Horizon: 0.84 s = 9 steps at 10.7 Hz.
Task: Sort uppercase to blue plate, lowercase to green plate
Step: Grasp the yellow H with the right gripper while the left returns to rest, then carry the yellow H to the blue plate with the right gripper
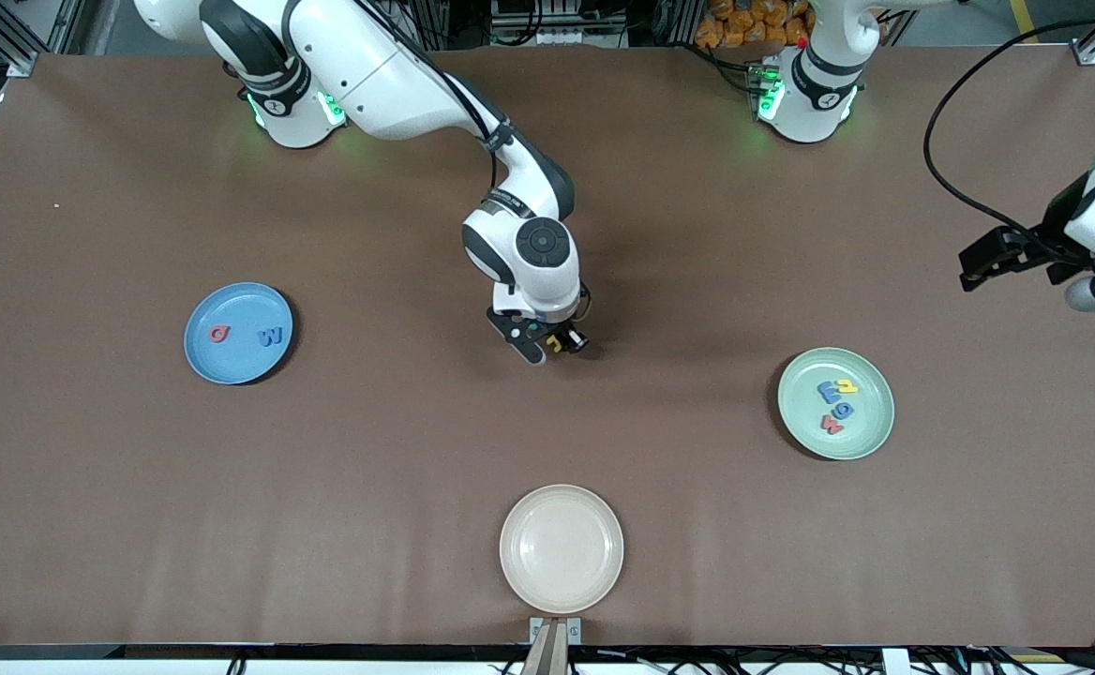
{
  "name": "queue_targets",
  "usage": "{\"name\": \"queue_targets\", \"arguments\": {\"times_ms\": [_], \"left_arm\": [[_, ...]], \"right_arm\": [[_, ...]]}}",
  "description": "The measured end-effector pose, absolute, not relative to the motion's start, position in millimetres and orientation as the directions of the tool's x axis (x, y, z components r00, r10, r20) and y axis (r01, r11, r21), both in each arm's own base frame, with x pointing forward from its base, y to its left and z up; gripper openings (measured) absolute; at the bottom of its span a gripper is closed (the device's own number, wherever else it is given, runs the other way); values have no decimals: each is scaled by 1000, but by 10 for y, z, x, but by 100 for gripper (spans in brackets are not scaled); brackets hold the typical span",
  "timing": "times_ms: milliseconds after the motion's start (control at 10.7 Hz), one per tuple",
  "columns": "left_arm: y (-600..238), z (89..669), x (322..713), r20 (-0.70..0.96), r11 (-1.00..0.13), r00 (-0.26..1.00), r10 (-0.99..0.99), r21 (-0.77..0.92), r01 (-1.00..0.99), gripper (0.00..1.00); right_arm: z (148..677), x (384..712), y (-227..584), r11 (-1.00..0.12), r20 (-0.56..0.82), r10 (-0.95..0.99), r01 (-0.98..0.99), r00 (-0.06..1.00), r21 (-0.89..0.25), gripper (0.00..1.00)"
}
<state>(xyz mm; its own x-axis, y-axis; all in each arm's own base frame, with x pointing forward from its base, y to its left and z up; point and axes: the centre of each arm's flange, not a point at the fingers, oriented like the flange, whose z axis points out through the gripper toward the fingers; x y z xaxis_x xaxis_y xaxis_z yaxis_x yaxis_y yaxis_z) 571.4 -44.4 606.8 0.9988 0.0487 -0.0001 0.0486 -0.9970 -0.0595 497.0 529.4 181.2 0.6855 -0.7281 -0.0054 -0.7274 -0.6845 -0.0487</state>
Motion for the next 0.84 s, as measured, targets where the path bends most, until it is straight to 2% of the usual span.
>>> {"name": "queue_targets", "arguments": {"times_ms": [563,844], "left_arm": [[-341,6276,5601,4,-996,998,67,-59,68,100],[-271,6325,5606,11,-995,997,82,-48,83,100]], "right_arm": [[1818,4986,5286,-712,5,-702,-701,712,-51,34],[1870,5183,5026,-777,8,-628,-628,778,38,34]]}}
